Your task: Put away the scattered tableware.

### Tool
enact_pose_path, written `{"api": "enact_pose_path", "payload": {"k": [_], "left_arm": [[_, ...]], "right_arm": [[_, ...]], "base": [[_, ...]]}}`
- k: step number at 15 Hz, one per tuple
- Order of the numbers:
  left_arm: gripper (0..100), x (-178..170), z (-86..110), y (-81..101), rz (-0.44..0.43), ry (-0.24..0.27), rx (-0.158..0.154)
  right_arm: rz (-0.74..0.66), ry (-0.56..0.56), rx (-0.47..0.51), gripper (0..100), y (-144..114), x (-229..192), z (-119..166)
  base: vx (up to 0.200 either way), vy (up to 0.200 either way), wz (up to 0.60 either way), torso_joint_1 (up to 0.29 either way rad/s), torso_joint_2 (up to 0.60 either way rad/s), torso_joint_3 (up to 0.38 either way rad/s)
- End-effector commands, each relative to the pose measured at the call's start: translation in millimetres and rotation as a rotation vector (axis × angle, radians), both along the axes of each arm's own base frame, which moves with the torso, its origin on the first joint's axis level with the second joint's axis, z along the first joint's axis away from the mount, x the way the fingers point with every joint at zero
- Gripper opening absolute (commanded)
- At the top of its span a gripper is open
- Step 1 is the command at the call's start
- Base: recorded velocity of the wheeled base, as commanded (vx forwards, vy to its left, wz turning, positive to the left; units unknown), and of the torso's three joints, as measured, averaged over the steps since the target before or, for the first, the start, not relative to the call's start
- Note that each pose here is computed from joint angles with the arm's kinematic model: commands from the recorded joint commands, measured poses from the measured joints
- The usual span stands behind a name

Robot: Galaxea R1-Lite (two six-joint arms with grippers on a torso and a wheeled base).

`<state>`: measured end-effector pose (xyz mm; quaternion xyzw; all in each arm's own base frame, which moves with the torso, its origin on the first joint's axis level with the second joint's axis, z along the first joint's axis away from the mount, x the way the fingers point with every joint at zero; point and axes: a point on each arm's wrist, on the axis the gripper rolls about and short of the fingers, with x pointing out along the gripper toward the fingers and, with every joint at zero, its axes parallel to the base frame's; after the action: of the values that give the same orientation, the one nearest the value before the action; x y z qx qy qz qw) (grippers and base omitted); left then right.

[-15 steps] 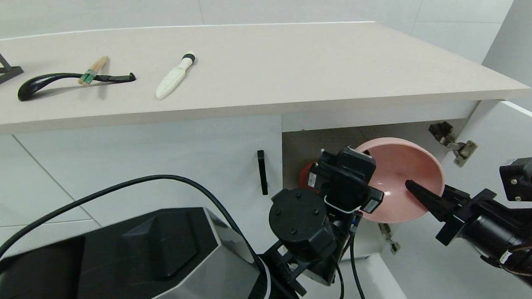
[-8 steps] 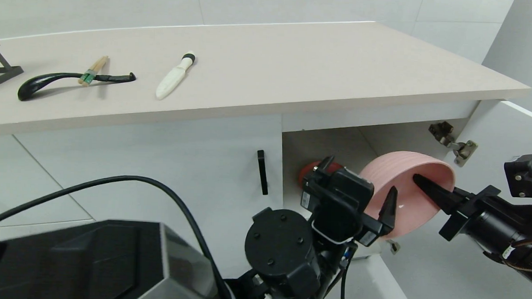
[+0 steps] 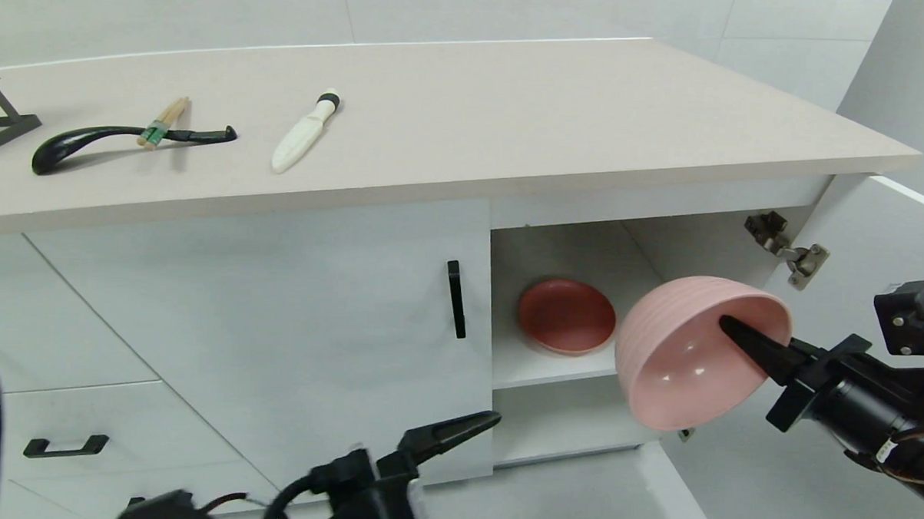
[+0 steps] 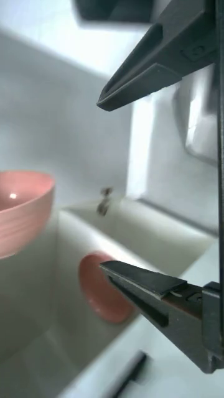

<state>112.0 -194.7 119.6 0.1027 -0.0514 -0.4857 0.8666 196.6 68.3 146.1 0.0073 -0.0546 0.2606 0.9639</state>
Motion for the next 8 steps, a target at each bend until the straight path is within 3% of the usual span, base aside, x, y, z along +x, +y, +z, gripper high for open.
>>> {"api": "enact_pose_path", "payload": {"k": [1,2,3,6,8], "left_arm": [[100,-20,19.7,55.2,-0.014,-0.029,-0.09],[100,-20,28.7,64.9,0.013,-0.045,-0.145],[100,-20,33.0,72.7,0.046,-0.052,-0.161],[100,-18,44.4,105.7,0.217,-0.097,-0.194],[100,-17,48.4,130.9,0.391,-0.14,-0.187]], "right_arm": [[-0.002,0.014,-0.005,0,-2,-7,-3],[-0.002,0.026,-0.009,0,-4,-13,-5],[-0.002,0.036,-0.012,0,-6,-20,-7],[-0.018,0.078,-0.018,0,-12,-33,-15],[-0.044,0.095,-0.021,0,-16,-29,-18]], "base": [[0.0,0.0,0.0,0.0,0.0,0.0],[0.0,0.0,0.0,0.0,0.0,0.0],[0.0,0.0,0.0,0.0,0.0,0.0],[0.0,0.0,0.0,0.0,0.0,0.0],[0.0,0.0,0.0,0.0,0.0,0.0]]}}
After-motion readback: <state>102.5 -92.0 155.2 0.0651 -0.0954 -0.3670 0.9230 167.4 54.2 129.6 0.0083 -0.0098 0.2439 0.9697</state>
